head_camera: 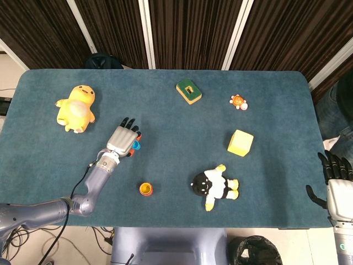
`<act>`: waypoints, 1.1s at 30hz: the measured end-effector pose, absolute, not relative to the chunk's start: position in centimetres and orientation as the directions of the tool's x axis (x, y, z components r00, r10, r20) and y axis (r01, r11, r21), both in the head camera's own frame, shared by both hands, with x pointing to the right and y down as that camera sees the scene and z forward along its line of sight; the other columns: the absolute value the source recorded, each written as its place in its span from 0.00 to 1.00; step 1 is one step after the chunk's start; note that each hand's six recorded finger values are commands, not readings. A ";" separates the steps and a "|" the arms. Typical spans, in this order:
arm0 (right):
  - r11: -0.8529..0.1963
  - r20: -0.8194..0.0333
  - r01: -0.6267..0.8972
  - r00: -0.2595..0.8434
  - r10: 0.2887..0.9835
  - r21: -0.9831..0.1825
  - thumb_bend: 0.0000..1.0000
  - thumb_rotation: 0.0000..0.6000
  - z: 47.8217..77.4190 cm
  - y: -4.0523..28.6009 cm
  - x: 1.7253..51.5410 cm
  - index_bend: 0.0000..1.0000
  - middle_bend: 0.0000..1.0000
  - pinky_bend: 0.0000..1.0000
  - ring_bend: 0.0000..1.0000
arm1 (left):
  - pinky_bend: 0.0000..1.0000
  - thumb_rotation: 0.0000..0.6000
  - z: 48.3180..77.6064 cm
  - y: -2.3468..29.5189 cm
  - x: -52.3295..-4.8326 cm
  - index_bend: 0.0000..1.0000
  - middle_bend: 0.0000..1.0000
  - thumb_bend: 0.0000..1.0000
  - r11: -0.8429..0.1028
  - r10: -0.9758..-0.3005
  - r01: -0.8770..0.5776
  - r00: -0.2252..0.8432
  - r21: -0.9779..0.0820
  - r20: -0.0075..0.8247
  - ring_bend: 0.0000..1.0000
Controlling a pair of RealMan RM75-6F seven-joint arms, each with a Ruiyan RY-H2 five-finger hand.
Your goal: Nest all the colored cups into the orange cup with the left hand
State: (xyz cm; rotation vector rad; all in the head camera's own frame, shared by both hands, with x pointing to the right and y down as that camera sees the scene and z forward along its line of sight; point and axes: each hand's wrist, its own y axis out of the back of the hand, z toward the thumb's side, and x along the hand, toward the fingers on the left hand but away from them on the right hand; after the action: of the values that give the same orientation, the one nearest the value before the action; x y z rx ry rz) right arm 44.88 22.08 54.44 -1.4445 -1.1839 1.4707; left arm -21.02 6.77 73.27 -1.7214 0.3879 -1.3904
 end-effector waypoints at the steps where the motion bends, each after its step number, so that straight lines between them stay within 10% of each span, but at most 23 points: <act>1: -0.295 -0.303 0.093 -0.086 0.949 -0.951 0.37 1.00 54.5 22.1 44.9 0.07 0.05 0.04 0.07 | 0.08 1.00 73.2 6.7 -21.0 0.50 0.26 0.31 -0.574 -0.700 0.266 0.331 -0.774 0.633 0.01; 15: -0.293 -0.301 0.095 -0.090 0.949 -0.951 0.37 1.00 54.4 22.0 45.0 0.07 0.05 0.04 0.07 | 0.08 1.00 71.9 6.6 -20.4 0.50 0.27 0.34 -0.572 -0.707 0.217 0.360 -0.791 0.609 0.00; 33: -0.302 -0.309 0.088 -0.085 0.947 -0.949 0.37 1.00 54.6 22.1 44.8 0.07 0.05 0.04 0.07 | 0.08 1.00 62.7 10.9 -19.1 0.48 0.25 0.33 -0.589 -0.603 0.208 0.530 -0.781 0.596 0.00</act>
State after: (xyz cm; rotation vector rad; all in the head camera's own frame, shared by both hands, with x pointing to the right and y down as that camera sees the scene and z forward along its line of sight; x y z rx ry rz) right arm 44.76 22.11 54.65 -1.4466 -1.1747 1.4766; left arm -19.05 10.88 62.67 -1.8908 0.3237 -1.1629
